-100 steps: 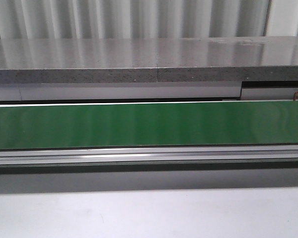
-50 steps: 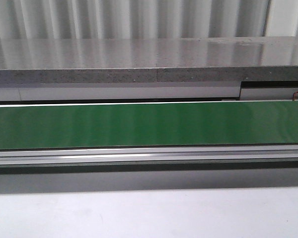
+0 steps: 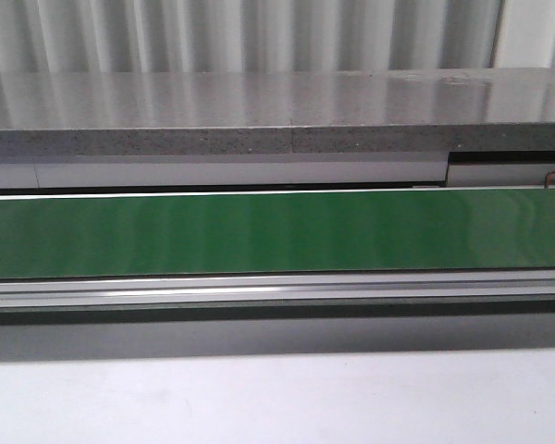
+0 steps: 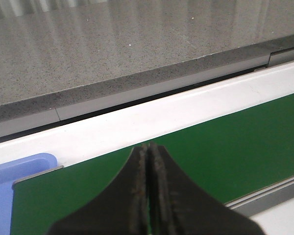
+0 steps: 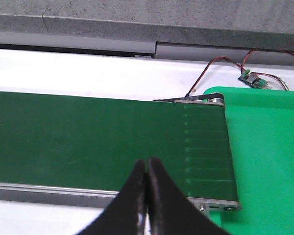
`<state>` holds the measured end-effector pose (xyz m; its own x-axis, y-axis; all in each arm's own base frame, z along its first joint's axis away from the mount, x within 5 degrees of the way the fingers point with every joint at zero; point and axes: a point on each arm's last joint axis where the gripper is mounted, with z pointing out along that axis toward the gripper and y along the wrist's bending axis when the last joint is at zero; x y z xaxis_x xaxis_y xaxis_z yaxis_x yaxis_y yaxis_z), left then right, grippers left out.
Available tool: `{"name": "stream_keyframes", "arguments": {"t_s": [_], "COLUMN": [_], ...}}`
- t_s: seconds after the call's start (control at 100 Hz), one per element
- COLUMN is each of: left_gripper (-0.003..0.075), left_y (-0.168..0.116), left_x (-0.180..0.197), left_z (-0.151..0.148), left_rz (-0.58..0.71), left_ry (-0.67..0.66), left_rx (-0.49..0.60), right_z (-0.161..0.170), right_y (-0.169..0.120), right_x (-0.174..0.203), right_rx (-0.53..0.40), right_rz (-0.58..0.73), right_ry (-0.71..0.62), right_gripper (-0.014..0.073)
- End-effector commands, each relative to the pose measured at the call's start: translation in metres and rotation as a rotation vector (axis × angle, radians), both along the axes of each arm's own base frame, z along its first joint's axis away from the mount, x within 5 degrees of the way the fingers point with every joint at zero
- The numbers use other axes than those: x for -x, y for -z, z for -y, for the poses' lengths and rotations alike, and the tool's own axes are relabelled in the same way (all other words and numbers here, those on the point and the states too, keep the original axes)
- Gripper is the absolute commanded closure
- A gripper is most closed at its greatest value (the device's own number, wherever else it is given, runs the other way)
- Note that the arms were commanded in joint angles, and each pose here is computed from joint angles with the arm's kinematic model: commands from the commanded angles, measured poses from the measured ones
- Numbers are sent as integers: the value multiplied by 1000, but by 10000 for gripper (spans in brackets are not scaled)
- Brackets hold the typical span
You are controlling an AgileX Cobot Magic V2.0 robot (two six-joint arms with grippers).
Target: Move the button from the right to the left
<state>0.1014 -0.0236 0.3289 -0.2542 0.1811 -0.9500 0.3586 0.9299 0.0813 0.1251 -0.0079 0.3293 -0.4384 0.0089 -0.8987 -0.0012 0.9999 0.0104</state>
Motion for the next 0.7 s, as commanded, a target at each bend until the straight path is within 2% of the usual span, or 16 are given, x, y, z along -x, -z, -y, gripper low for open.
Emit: {"name": "stream_keyframes", "arguments": {"t_s": [0.0, 0.27, 0.42, 0.69], "left_gripper": [740, 740, 740, 740], "left_y": [-13, -11, -3, 15], "left_x": [-1, -2, 0, 18], "left_z": [1, -1, -3, -15], "left_rz": [57, 66, 119, 125], "left_ry": [-12, -34, -71, -256], "left_rx": [49, 47, 28, 30], "right_z": [1, 1, 1, 1], "right_y": [-14, -14, -14, -14], "right_x": [-2, -2, -2, -2], "right_rx": [7, 7, 7, 7], "right_rz": [90, 90, 90, 90], "right_ry": [16, 16, 16, 16], "right_gripper": [663, 663, 663, 663]}}
